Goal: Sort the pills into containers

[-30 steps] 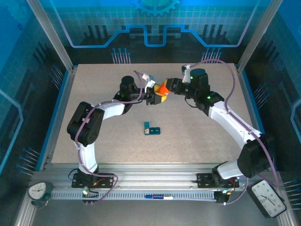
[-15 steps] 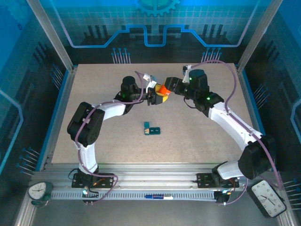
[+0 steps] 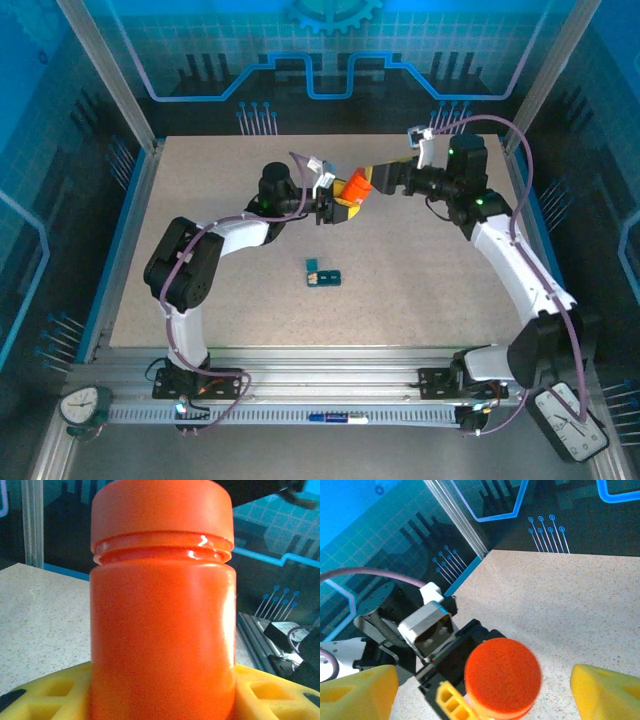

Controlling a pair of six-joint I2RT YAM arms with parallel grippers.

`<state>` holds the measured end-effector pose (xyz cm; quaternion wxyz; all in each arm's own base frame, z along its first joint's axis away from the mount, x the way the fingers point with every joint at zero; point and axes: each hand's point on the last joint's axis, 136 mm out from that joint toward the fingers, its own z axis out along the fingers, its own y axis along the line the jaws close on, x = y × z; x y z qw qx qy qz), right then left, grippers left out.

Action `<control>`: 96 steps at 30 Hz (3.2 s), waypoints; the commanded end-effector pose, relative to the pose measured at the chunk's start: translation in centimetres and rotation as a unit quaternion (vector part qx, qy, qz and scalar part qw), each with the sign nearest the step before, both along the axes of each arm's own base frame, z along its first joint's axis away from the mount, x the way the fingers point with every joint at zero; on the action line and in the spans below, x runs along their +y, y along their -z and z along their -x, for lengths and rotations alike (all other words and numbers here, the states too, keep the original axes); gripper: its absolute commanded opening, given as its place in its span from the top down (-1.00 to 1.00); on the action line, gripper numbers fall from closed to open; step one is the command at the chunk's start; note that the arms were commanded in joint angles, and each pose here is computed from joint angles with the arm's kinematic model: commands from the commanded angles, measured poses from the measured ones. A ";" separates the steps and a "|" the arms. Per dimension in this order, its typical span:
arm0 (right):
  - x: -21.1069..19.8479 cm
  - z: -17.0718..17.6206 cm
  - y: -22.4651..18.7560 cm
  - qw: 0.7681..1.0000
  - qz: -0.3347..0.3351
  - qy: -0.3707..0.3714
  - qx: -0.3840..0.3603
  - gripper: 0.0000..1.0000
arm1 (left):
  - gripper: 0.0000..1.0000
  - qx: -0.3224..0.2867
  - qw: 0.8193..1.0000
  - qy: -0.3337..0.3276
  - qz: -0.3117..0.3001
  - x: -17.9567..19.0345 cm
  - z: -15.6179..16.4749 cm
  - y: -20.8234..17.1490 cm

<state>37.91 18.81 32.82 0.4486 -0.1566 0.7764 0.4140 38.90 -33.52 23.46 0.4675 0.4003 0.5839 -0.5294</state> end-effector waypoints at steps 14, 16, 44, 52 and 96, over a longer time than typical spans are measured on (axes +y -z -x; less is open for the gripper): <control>3.1 0.2 0.8 0.991 -0.016 -0.135 0.010 -0.53 | 1.00 -0.029 0.998 0.045 0.028 0.3 1.0 -3.7; 3.1 0.2 1.0 0.991 -0.015 -0.135 0.012 -0.47 | 1.00 -0.030 0.998 0.045 0.029 0.2 1.0 -3.8; 5.8 1.9 8.1 0.984 0.012 0.096 0.151 0.40 | 1.00 -0.035 0.998 0.035 0.031 0.3 0.7 -3.9; 6.9 2.0 9.5 0.972 -0.006 0.149 0.180 0.34 | 1.00 -0.034 0.998 0.034 0.029 0.3 0.7 -3.8; 4.1 0.7 0.6 0.989 0.066 -0.130 0.018 -0.59 | 1.00 -0.055 0.996 0.064 0.016 0.7 1.7 -3.8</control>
